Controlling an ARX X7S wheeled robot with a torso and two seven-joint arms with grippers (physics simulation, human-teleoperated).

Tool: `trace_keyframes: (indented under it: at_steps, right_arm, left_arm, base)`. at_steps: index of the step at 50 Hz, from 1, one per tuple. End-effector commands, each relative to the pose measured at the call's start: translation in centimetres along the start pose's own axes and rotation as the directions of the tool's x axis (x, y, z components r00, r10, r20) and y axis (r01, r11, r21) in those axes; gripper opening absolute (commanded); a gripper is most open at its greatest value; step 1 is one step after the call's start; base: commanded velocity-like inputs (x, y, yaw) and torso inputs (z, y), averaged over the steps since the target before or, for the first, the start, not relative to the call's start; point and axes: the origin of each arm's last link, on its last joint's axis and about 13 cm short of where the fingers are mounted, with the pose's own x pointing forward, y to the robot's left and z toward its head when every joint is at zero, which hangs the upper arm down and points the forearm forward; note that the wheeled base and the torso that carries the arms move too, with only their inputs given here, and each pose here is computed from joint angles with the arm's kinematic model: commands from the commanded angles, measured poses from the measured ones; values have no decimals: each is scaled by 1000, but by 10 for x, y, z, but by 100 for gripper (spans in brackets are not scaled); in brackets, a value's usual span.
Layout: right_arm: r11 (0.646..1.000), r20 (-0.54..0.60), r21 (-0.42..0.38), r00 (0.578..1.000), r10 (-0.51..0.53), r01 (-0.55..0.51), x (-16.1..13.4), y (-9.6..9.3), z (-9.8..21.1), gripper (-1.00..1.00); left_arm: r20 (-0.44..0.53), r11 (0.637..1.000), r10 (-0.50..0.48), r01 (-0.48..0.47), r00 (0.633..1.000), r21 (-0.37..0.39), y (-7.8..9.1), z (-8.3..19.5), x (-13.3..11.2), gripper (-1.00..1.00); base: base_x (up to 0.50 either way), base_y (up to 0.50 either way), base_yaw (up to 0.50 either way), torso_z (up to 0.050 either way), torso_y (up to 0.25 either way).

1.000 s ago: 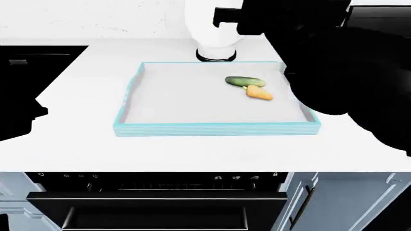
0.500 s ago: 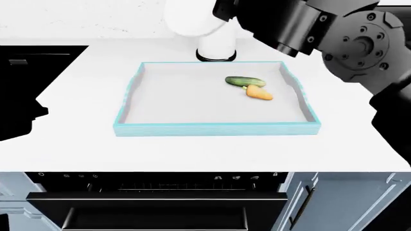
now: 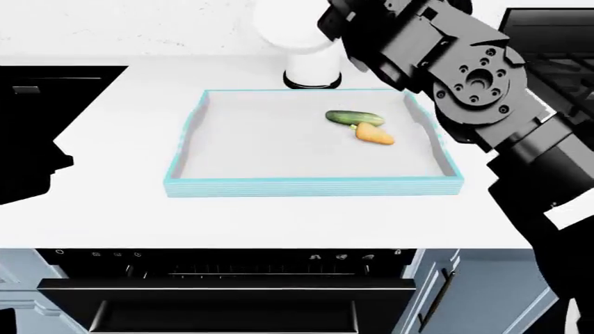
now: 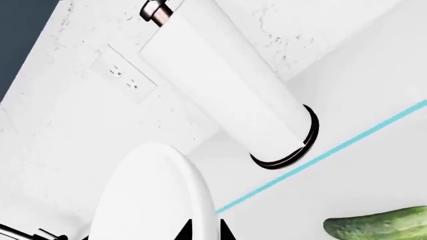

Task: Place the two vegetables and bowl onto the tray for setting up a vegetable dip station.

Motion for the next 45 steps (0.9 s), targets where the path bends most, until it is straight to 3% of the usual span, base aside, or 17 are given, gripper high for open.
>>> trace_keyframes:
  at_steps: [1, 23, 33, 45]
  right_arm:
    - [998, -15, 62, 1000, 5, -4, 12, 0, -6, -100]
    - [996, -59, 74, 997, -43, 47, 30, 14, -12, -100]
    - [991, -89, 92, 992, -90, 98, 37, 10, -26, -100]
    - [991, -118, 44, 985, -122, 128, 40, 2, -37, -100]
  left_arm:
    - [0, 1000, 0, 0, 1000, 0, 0, 0, 0, 100]
    - [2, 1000, 7, -7, 1000, -1, 1, 1, 1, 100]
    - [3, 1000, 6, -6, 1000, -2, 1, 1, 0, 100]
    - [2, 1000, 7, -7, 1000, -2, 1, 1, 0, 100]
  base:
    - [0, 0, 0, 0, 0]
    - [0, 0, 0, 0, 0]
    - [0, 0, 0, 0, 0]
    - [0, 0, 0, 0, 1]
